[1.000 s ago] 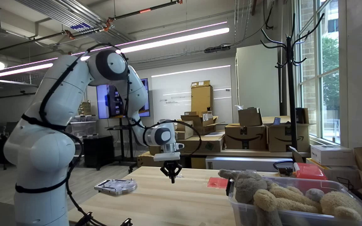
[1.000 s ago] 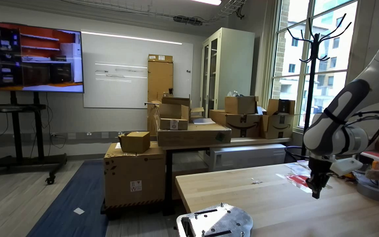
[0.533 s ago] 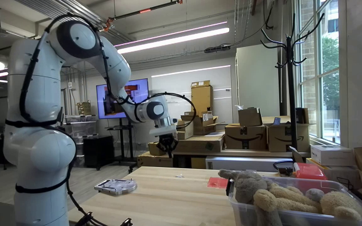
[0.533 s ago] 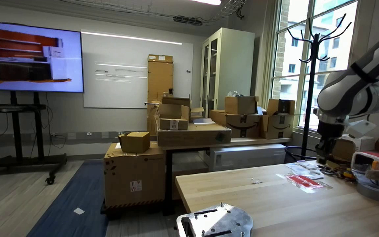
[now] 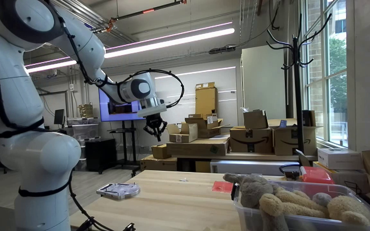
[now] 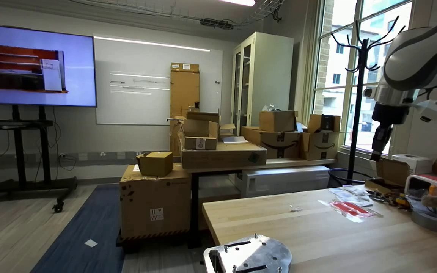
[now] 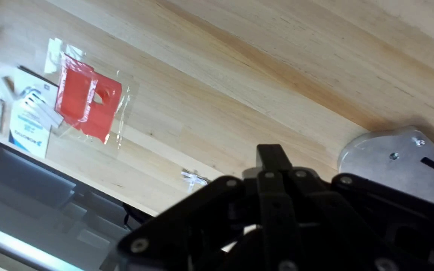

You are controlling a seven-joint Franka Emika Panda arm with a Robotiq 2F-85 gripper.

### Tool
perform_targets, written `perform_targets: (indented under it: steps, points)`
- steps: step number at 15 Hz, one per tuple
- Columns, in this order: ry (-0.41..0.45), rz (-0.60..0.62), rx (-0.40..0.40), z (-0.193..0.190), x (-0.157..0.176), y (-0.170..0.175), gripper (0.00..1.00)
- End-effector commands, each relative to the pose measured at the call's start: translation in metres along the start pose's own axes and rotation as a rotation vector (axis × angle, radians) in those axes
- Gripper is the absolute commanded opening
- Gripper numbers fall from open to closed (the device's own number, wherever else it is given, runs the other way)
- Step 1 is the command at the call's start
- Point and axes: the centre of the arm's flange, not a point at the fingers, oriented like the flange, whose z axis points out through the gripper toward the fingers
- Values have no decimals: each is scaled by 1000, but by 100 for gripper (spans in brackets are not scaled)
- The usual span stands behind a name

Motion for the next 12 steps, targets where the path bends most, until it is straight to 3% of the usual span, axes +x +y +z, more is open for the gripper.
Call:
perform_targets:
  steps: [1, 7, 12]
  points:
    - [-17, -147, 25, 2, 11, -35, 0]
    - [-72, -325, 106, 57, 27, -95, 0]
    - [-89, -387, 174, 114, 37, -117, 0]
